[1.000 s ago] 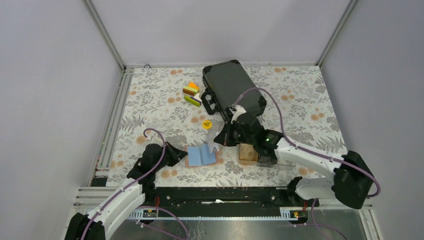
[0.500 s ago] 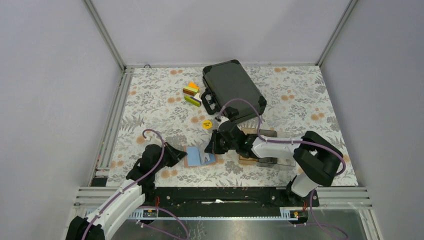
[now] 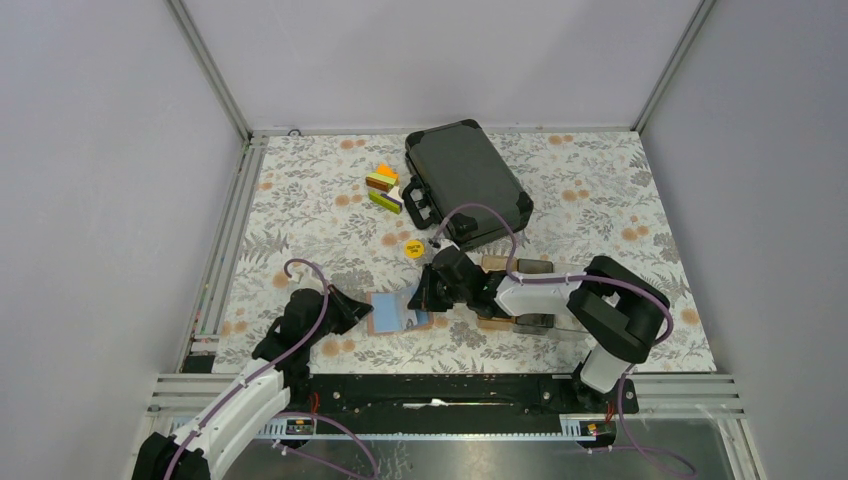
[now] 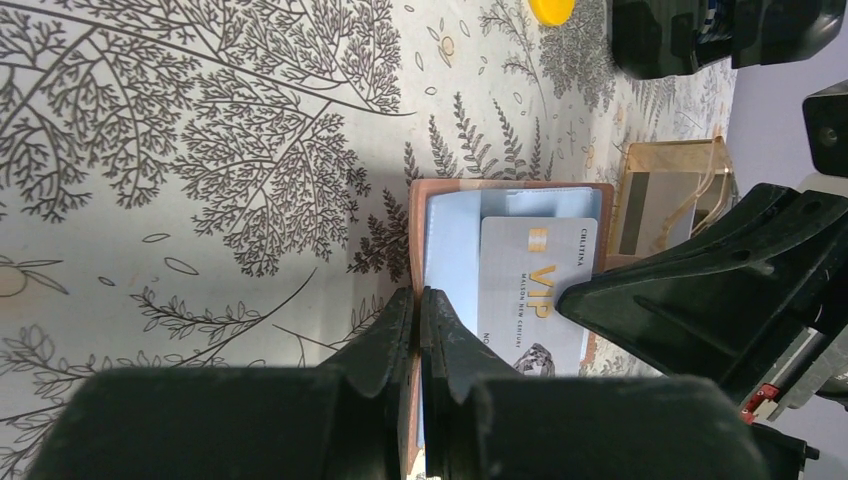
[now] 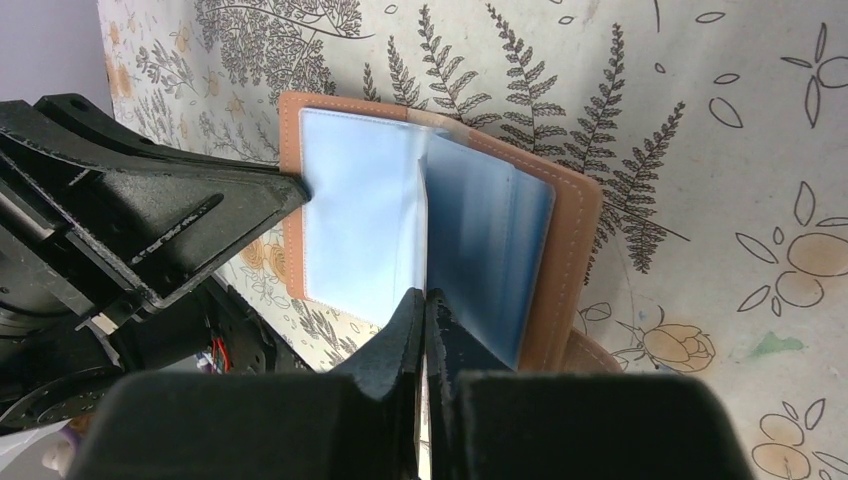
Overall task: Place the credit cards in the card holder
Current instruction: Insert the credit card into the card holder.
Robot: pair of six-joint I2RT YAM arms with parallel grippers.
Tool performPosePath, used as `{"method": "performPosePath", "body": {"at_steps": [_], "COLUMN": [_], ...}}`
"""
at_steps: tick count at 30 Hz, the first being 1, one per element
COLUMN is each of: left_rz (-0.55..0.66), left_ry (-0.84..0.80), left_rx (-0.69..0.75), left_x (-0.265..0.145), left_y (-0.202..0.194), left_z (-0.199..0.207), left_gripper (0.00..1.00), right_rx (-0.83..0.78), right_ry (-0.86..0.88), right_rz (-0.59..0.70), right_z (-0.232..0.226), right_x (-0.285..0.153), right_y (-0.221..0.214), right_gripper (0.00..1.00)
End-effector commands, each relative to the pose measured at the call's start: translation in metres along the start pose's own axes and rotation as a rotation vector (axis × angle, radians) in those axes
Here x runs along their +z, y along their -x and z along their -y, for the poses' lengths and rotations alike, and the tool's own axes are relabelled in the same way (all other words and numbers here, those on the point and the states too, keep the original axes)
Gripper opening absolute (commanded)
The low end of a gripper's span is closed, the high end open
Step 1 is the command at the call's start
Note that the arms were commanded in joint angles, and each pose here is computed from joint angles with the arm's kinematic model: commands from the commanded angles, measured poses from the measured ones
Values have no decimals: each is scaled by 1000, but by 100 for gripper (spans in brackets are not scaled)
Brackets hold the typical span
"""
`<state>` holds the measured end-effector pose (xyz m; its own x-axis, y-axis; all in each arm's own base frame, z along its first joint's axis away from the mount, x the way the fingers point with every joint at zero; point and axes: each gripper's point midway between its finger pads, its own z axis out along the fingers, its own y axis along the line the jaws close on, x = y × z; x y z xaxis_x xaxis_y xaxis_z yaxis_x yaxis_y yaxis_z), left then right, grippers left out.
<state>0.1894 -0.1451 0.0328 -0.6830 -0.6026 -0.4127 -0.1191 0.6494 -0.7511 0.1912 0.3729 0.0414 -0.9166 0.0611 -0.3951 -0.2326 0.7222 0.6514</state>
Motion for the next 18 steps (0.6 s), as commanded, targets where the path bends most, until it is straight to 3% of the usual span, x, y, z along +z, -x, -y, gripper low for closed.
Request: {"method": "performPosePath", "body": {"at_steps": [1,18], "left_rz": [21,22], "left_ry": [3,12], "left_rx": [13,18], "left_x": [0,0], "left_y": [4,4], "left_z": [0,-2], "left_gripper": [0,0], "right_rx": [30,86], "right_ry": [-31,36], "right_rz": [9,6], "right_z": [8,-6], "right_x": [6,1], "right_y": [-3,5], "right_gripper": [0,0]}}
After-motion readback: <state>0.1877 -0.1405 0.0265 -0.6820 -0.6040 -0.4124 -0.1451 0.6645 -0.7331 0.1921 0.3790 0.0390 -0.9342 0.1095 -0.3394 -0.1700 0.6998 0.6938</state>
